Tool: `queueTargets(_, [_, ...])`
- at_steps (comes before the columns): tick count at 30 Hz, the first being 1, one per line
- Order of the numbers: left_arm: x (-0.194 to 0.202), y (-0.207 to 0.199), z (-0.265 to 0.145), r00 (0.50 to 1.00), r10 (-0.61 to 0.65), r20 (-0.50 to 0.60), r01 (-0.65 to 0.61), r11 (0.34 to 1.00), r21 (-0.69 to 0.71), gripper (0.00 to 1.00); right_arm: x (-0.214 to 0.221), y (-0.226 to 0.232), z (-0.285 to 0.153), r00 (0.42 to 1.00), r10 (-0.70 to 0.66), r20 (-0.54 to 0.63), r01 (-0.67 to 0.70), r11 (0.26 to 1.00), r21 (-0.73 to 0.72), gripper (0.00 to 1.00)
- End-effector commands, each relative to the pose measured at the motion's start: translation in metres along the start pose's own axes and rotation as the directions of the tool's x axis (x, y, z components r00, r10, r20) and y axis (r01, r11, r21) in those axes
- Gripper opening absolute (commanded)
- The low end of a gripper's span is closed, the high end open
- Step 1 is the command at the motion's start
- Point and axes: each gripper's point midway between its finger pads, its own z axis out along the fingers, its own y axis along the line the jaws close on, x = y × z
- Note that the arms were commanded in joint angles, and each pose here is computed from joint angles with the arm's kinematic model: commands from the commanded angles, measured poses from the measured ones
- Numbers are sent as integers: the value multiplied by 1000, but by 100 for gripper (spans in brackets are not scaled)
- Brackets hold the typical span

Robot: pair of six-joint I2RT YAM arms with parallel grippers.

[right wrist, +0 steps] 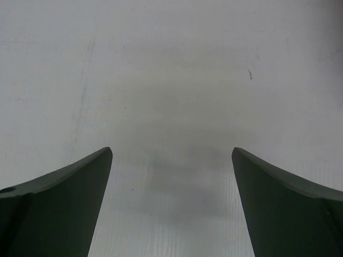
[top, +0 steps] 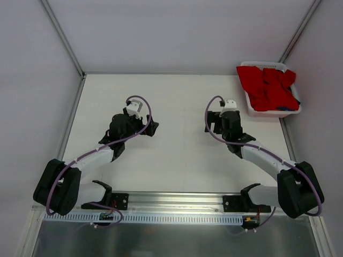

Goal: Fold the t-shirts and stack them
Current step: Grab crumpled tshirt from bin with the right arm

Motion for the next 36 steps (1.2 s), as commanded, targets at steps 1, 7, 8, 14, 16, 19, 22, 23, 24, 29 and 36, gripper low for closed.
queueTargets(1, [-15, -3, -1, 999, 31, 43, -31, 999, 8, 99, -19, 5, -1, 998, 33, 59, -31, 999, -24, 99])
queueTargets(7, [-17, -5, -2, 998, 34, 47, -34, 999, 11, 99, -23, 1, -1, 998, 42, 41, -43, 999, 12, 99])
queueTargets(8, [-17, -6, -2, 998, 32, 46, -33, 999, 17, 99, -27, 2, -3, 997, 54, 54, -54, 998, 8, 99])
queueTargets(14, [-17, -7, -3, 998, 30, 50, -31, 999, 26, 99, -91, 3, -18, 982, 104, 159, -104, 995, -10, 99])
queueTargets(16, [-17, -8, -3, 998, 28, 50, -30, 999, 30, 99, -112, -4, -21, 981, 83, 176, -86, 996, 12, 99])
queueTargets(19, [-18, -10, -3, 998, 26, 51, -28, 999, 37, 99, -142, -22, -23, 984, 90, 151, -98, 994, 46, 100])
queueTargets(22, [-18, -10, -4, 998, 22, 58, -24, 999, 40, 99, -167, -42, -17, 981, 129, 143, -139, 988, 66, 99])
queueTargets(23, [-18, -11, -4, 998, 19, 59, -22, 999, 44, 99, -172, -56, -14, 978, 154, 143, -166, 984, 72, 99])
queueTargets(24, [-19, -11, -5, 998, 20, 62, -22, 999, 44, 99, -184, -60, -14, 972, 173, 158, -184, 981, 60, 100])
queueTargets(29, [-19, -12, -6, 997, 16, 69, -19, 999, 47, 99, -187, -108, 17, 938, 327, 115, -335, 940, 68, 99])
queueTargets(36, [-20, -13, -7, 997, 14, 78, -18, 999, 51, 99, -193, -148, 47, 935, 350, 65, -355, 929, 107, 100])
